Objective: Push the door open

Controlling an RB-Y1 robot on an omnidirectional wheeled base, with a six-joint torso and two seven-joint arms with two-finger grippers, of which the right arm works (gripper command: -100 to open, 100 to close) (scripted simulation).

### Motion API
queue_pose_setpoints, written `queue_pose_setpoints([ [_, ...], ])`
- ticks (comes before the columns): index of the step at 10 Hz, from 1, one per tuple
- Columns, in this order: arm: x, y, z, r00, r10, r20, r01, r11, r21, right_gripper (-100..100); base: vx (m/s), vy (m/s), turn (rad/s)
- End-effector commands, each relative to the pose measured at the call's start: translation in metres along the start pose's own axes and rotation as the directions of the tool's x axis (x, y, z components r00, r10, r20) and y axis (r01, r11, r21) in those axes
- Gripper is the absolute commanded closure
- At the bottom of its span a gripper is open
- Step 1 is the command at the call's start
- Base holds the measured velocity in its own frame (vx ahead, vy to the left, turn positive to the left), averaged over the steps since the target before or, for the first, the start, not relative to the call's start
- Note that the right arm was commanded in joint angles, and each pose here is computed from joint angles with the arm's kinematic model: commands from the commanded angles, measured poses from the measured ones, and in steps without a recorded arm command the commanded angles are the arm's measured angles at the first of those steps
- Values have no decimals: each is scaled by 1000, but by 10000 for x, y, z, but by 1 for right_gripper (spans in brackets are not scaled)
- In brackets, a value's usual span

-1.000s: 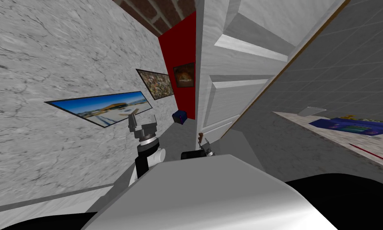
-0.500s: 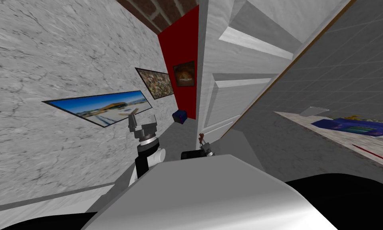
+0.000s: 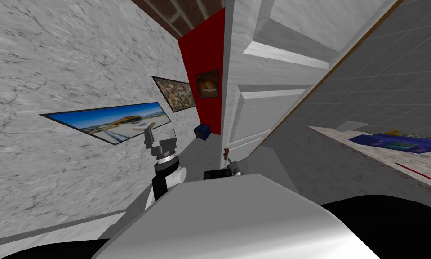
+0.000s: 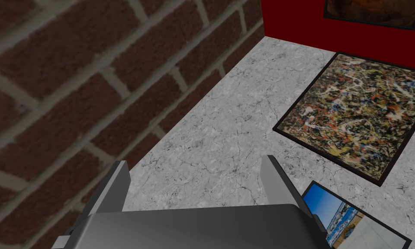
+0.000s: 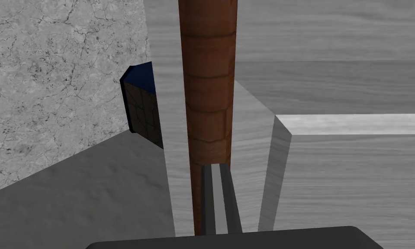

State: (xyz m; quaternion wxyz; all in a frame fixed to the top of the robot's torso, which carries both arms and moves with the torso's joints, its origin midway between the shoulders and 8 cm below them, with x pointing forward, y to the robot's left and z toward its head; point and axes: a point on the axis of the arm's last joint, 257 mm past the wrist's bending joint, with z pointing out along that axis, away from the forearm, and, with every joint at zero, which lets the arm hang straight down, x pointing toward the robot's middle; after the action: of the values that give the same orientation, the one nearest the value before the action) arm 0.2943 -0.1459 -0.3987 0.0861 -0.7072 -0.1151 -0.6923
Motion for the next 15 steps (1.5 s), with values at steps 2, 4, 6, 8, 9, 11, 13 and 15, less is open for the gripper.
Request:
queue_pose_setpoints([
  [2,22,4,-67,1000,12,-10,-12,1000,-4,-100,-216,-55,-8],
  [4,59,-20,-99,999,31,-23,-32,999,-16,-100,-228,-61,-8],
  [6,40,24,-69,1000,15,-17,-16,1000,-9,-100,17,9,9],
  [8,39,34,-42,1000,13,-18,-13,1000,-9,-100,219,67,5],
  [9,42,37,-9,1000,12,-20,-12,1000,-10,-100,267,81,10],
  [11,60,22,66,999,18,-28,-19,1000,-16,-100,250,63,13],
  [13,69,16,78,999,20,-31,-21,1000,-17,-100,145,40,-1],
  [15,69,16,78,999,20,-31,-21,1000,-17,100,-22,-8,2],
])
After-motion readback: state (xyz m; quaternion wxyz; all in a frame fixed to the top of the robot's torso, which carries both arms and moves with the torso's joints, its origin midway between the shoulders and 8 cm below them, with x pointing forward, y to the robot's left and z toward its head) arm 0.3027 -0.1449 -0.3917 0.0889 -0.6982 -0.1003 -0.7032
